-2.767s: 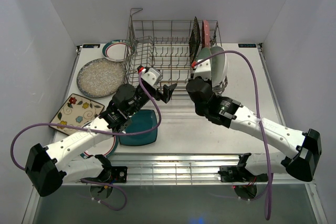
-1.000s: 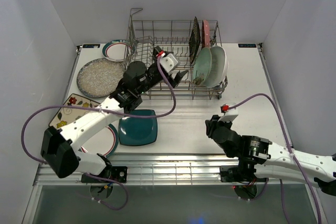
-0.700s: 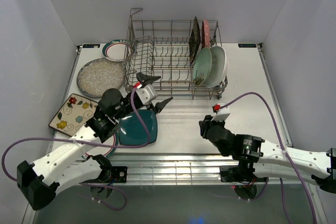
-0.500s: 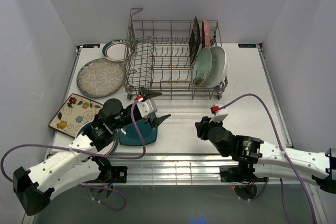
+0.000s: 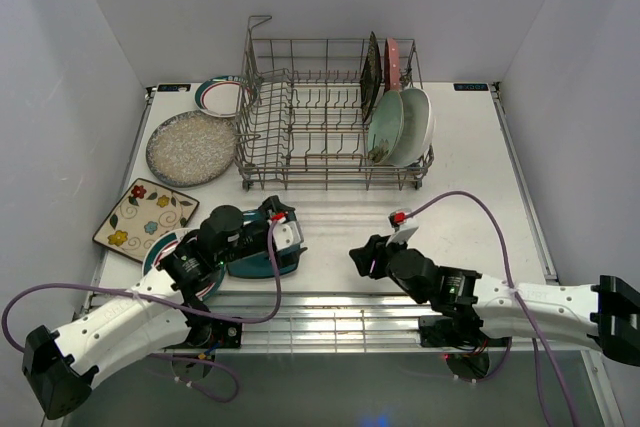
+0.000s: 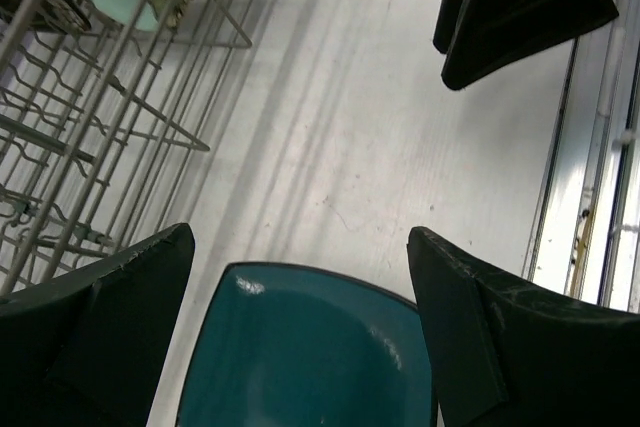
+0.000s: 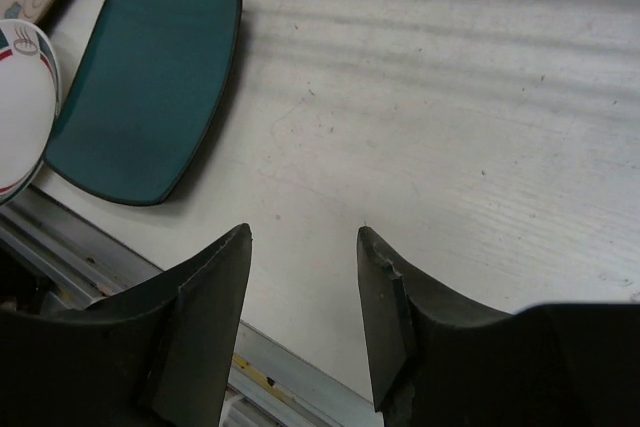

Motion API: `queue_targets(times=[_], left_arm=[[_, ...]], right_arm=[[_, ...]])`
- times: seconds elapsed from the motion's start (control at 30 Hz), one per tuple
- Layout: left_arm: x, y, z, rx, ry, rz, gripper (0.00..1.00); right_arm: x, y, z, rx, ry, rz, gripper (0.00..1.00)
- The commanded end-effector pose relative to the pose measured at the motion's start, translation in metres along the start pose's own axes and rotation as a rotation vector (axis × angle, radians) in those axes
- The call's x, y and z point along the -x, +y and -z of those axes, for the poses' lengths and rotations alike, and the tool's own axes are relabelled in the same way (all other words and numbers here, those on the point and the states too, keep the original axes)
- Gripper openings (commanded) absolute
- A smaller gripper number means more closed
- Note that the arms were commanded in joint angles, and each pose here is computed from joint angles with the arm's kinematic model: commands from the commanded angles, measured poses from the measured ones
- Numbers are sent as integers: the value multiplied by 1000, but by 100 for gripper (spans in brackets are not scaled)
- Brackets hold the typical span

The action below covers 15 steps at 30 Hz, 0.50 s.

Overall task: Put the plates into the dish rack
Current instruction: Insert the plate into the dish rack, then pick up the plate at the center of the board.

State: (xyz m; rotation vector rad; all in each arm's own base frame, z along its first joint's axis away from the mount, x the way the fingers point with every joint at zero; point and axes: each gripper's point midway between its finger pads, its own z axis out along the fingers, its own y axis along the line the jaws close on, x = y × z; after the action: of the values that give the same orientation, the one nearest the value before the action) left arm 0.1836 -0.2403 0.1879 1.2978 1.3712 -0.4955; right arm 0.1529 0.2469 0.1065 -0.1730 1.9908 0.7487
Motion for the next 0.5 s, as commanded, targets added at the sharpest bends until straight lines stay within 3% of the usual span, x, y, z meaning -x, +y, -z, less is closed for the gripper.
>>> queue_targets(times=[0.0, 0.2, 0.47], left_arm=[[-15, -6, 7, -17, 54, -51, 98], [-39, 2, 11, 53, 141, -53, 98], [-33, 17, 23, 192, 90, 8, 98]], right_arm=[[8, 21, -5, 106, -58, -187, 53], [-7, 21, -11, 178, -53, -340, 54], [-23, 45, -21, 291, 4, -459, 52]])
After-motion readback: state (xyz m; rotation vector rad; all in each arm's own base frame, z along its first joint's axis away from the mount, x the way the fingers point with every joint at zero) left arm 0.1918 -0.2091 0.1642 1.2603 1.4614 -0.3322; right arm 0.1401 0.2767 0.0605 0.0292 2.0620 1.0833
